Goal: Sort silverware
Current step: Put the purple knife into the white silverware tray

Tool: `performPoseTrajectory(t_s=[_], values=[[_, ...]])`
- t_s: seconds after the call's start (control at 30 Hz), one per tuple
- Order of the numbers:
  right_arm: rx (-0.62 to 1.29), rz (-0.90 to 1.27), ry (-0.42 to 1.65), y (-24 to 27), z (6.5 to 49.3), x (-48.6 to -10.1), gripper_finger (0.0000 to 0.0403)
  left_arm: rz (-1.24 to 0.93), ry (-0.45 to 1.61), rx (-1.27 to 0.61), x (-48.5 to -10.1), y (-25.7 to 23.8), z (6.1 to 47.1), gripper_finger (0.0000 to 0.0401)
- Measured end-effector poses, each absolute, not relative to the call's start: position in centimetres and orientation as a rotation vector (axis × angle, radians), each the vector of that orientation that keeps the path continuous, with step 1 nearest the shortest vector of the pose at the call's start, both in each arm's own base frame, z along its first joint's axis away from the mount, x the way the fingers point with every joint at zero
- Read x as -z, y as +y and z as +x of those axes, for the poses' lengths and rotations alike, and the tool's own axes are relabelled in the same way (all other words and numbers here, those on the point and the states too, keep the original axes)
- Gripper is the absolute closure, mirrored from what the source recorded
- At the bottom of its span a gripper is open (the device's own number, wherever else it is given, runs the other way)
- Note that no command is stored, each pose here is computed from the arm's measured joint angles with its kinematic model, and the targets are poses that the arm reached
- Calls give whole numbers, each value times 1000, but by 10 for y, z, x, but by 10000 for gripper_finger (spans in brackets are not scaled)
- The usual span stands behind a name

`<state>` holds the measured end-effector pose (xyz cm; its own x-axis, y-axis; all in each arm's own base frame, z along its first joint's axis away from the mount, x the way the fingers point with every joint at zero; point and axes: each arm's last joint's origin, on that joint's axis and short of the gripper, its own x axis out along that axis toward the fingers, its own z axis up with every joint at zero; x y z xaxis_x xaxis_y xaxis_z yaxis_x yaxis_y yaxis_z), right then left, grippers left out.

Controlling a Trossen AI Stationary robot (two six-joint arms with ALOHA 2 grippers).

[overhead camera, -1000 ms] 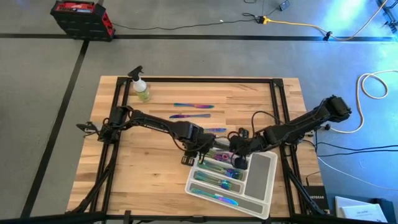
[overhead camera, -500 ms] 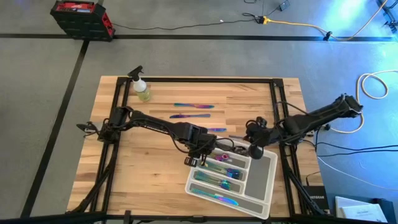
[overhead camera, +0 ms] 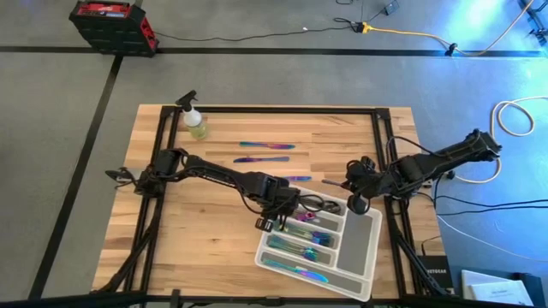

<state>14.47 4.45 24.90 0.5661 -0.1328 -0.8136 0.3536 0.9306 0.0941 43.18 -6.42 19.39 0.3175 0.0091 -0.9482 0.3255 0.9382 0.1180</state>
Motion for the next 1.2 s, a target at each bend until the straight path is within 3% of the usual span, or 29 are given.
performPoseTrajectory(t_s=[0.9,1.03,1.2], values=[[275,273,911,45,147,-250,403,326,1219,163,-172,-51,445,286],[218,329,867,49,152,-254,403,231,1206,141,-185,-50,442,286],[192,427,855,55,158,-254,403,199,1095,19,-228,-52,432,286]])
